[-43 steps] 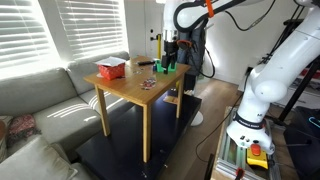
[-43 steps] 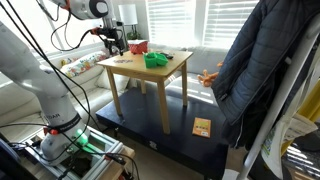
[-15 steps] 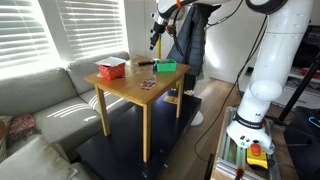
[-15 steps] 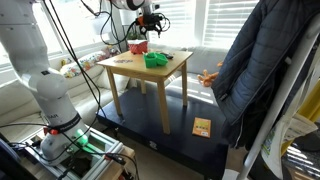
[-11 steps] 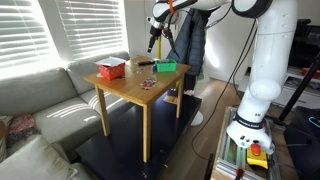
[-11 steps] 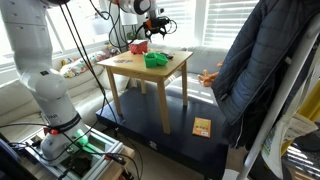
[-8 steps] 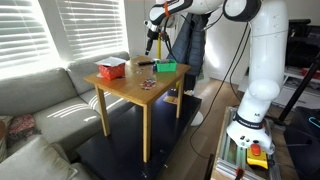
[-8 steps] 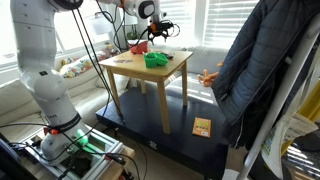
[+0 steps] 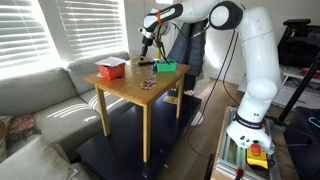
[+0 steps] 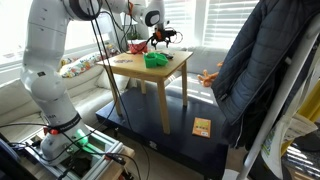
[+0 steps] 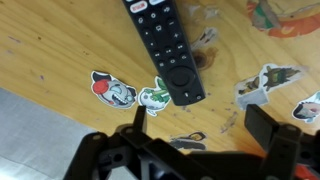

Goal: Put the remote in the green bowl

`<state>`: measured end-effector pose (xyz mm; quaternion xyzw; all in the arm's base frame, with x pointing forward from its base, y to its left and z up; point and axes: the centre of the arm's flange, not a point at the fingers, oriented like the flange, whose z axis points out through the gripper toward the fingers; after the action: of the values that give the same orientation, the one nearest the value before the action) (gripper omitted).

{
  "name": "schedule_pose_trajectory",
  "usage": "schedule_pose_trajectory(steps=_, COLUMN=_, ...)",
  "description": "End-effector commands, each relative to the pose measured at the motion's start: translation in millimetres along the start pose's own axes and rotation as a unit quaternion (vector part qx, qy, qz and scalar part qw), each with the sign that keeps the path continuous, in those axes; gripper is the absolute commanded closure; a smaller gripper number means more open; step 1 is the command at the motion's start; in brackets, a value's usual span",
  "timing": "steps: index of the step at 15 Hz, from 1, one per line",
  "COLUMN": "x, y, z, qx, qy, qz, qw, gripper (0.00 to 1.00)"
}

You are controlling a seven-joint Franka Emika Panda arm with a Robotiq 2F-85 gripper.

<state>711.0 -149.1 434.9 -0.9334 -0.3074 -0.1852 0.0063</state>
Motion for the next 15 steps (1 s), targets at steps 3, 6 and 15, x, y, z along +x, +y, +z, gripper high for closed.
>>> schedule_pose_trajectory(steps=3, x=5, y=14, z=21, qx=0.022, qy=-0.002, qz=-0.046, qw=0.9987, gripper=0.00)
schedule_pose_trajectory(steps=6, x=1, y=18, z=28, qx=0.031, qy=-0.005, qz=-0.056, qw=0.9979, gripper=0.00)
schedule_pose_trajectory(steps=15, x=-4, y=21, z=42, qx=0.041, qy=-0.019, qz=-0.056, qw=0.9974, gripper=0.36)
